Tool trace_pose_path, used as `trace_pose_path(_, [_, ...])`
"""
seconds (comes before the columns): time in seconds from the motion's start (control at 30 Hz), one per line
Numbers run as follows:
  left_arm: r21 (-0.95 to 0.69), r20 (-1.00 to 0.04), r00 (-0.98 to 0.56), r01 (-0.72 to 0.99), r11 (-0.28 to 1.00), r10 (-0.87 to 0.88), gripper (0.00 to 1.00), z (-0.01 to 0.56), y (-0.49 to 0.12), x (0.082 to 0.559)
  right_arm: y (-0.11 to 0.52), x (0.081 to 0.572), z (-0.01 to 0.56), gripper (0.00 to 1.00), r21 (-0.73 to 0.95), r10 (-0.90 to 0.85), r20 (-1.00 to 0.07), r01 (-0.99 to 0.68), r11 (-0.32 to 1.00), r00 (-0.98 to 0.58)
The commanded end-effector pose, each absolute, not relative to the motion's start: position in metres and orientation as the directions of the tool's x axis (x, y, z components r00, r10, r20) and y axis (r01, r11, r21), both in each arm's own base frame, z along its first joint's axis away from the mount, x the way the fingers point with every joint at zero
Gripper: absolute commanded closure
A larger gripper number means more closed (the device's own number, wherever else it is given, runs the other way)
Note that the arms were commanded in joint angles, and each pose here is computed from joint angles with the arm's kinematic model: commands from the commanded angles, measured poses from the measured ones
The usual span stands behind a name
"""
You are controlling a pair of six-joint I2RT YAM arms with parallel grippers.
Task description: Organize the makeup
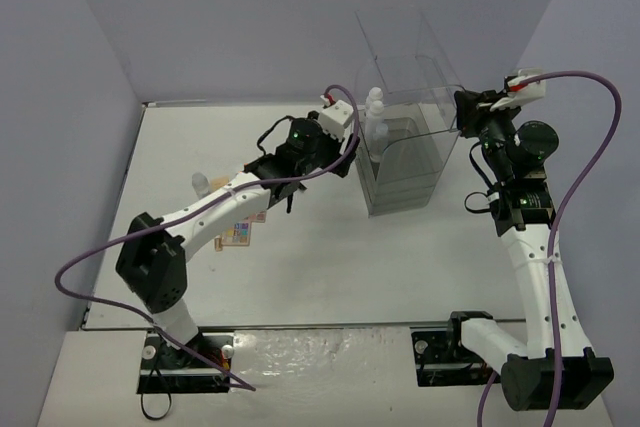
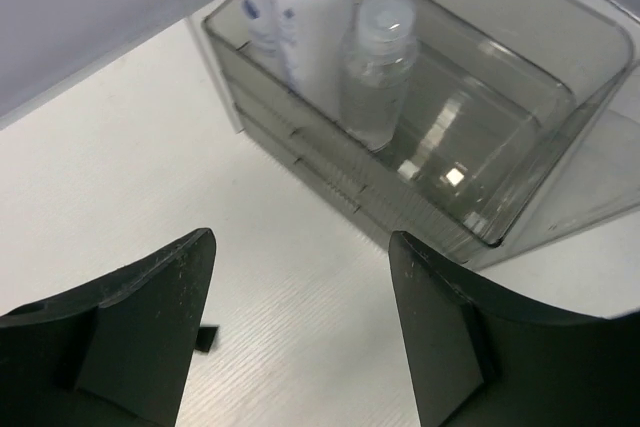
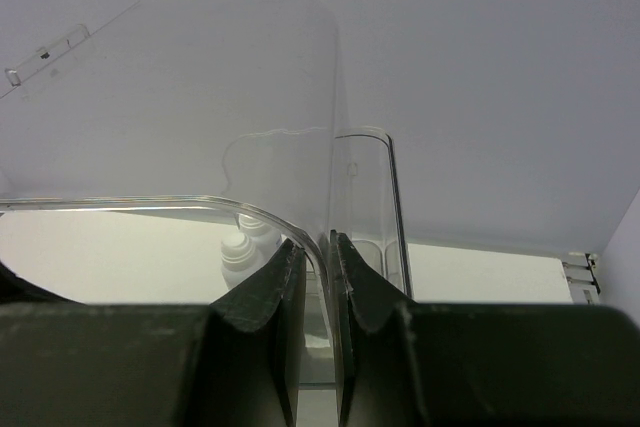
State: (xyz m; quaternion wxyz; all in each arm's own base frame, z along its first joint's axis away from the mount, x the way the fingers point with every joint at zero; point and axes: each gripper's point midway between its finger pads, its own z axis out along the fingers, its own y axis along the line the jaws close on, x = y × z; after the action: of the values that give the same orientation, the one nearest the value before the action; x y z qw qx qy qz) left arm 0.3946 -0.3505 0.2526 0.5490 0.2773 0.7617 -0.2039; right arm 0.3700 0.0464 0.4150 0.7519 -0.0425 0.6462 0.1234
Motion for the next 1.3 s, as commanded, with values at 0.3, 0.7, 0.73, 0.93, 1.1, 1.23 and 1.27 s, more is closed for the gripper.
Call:
trace_pose_path(0.3, [-0.034,-0.931,-0.358,-0.123,0.992,-0.076,0.27,0.243,-0.087,0.403,0.067,0.36,0.41,1.0,0.129,0.17,-0.98,-0.32,0.939,0.103])
trace_pose_path(0.7, [-0.104,-0.894,-0.357,-0.421,0.901,-0.27,0.26,0.162,0.016,0.389,0.07,0.36,0.412,1.0,0.126,0.168,-0.98,-0.328,0.936,0.104])
trace_pose_path(0.73, [-0.111,-0.889,-0.362,-0.424,0.899,-0.281,0.26,0.155,0.016,0.39,0.07,0.359,0.412,1.0,0.125,0.168,-0.98,-0.328,0.936,0.105])
trace_pose_path(0.93, [-0.137,-0.886,-0.355,-0.411,0.901,-0.297,0.26,0.139,0.014,0.409,0.069,0.358,0.412,1.0,0.123,0.165,-0.98,-0.325,0.938,0.107])
trace_pose_path(1.1, [-0.134,-0.881,-0.371,-0.397,0.908,-0.293,0.26,0.128,0.011,0.418,0.069,0.358,0.411,1.0,0.121,0.162,-0.981,-0.322,0.939,0.105])
trace_pose_path(1.23, [-0.137,-0.881,-0.373,-0.388,0.911,-0.291,0.27,0.124,0.01,0.422,0.068,0.359,0.41,1.0,0.118,0.159,-0.981,-0.317,0.941,0.106])
trace_pose_path(1.27, [-0.137,-0.883,-0.371,-0.385,0.913,-0.289,0.28,0.124,0.01,0.423,0.068,0.359,0.41,1.0,0.119,0.159,-0.982,-0.317,0.941,0.105])
